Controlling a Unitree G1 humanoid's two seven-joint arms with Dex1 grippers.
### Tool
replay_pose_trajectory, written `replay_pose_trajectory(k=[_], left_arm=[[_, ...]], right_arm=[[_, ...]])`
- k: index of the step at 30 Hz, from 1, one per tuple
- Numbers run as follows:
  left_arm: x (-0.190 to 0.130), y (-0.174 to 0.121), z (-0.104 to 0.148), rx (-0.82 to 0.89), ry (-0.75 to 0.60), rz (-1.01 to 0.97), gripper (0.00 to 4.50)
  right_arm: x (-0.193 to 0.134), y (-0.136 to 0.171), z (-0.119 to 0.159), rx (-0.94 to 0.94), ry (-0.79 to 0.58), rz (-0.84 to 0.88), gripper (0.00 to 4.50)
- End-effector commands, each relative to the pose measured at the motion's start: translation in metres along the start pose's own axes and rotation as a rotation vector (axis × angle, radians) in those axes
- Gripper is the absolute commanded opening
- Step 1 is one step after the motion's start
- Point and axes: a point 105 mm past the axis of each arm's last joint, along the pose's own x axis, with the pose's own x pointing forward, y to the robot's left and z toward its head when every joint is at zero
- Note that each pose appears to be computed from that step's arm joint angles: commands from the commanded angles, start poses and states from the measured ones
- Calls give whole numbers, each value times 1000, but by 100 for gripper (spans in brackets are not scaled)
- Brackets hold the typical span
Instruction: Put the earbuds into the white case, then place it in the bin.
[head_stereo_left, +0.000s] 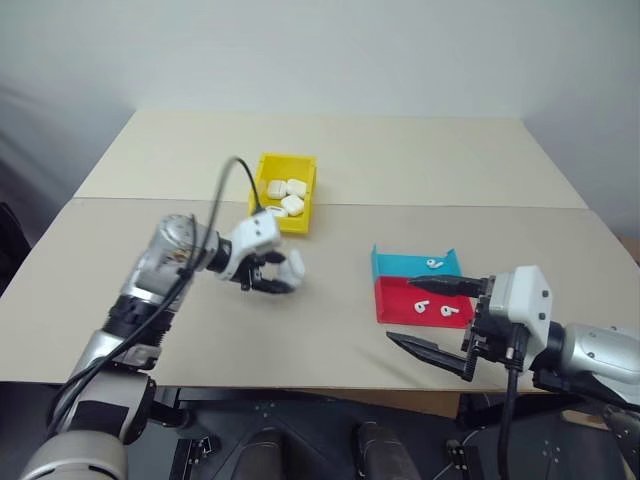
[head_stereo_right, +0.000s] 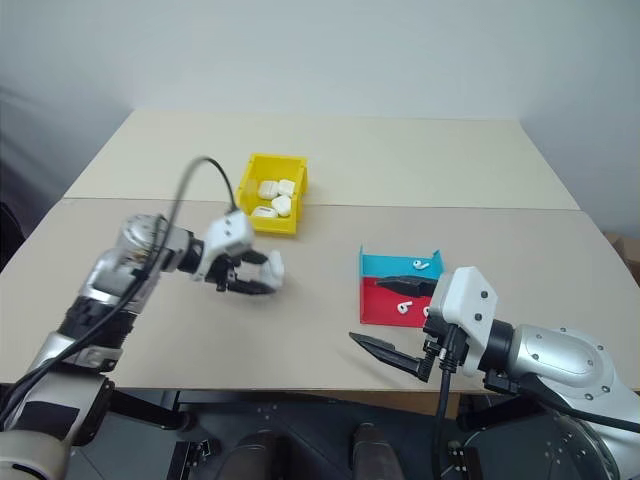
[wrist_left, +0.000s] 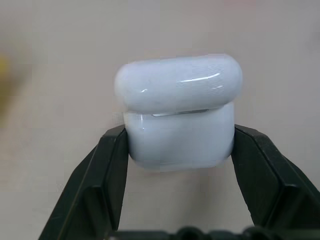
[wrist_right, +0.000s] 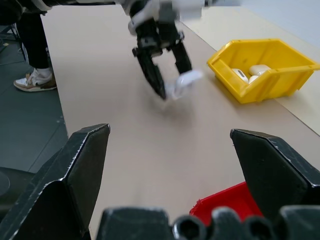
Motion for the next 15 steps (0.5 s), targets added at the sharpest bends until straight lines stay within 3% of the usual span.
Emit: replay_pose_trajectory(k=[1,7,11,15], left_arm=[[-17,-18,41,47,-297,56,279],[-26,-48,70,-34,-668,30,279],[-30,-66,82,-71,-814,-97,279],[-30,-82,86,-43,-865,-219,279]], right_arm=[[-3,-8,11,-43,-45,-14,450],[-1,-21,12,-62,-33,3,450],[1,-35,5,-85,70,-18,450],[3,-46,-2,-85,183,-35,450]])
